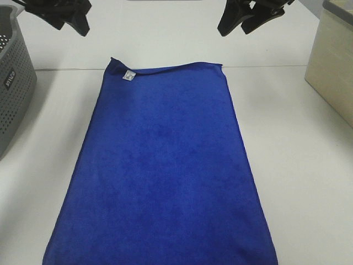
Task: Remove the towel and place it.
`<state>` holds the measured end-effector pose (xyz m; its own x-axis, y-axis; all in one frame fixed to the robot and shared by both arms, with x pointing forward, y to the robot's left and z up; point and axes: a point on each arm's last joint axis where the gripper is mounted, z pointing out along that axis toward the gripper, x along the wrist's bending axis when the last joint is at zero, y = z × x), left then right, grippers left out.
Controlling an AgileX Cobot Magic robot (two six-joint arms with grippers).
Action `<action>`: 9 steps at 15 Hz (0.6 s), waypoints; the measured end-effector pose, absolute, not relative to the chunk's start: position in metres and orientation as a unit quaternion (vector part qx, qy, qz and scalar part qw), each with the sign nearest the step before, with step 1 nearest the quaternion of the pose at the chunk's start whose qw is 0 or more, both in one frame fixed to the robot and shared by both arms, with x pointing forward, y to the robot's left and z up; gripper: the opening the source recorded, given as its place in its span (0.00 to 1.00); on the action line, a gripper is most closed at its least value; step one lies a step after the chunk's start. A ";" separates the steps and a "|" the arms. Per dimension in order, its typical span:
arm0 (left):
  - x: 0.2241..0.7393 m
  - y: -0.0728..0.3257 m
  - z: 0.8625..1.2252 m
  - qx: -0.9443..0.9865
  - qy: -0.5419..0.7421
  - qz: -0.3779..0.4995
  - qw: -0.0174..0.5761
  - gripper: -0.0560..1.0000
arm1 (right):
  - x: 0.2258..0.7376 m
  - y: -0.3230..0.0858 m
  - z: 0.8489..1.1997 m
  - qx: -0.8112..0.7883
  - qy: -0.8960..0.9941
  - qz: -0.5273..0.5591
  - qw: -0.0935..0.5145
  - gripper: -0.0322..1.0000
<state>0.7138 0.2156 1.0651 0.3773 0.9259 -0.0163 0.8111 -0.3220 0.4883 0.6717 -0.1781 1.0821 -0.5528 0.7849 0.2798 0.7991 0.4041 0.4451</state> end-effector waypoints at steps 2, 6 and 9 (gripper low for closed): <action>0.701 0.224 1.084 0.788 0.570 0.143 0.181 0.63 | 0.657 -0.185 1.109 -0.520 -0.812 -0.266 -0.001 0.69; 0.698 0.250 1.102 0.759 0.601 0.189 0.161 0.63 | 0.644 -0.218 1.142 -0.593 -0.764 -0.248 -0.062 0.72; 0.698 0.321 1.112 0.684 0.682 0.193 0.176 0.65 | 0.640 -0.283 1.161 -0.660 -0.696 -0.273 -0.078 0.76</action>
<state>0.6983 0.3212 1.1116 -0.0033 0.9997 0.0232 0.8641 -0.0088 0.5033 0.6401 -0.2827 1.1610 -0.1179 0.9605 0.2522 0.8756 -0.0192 0.4827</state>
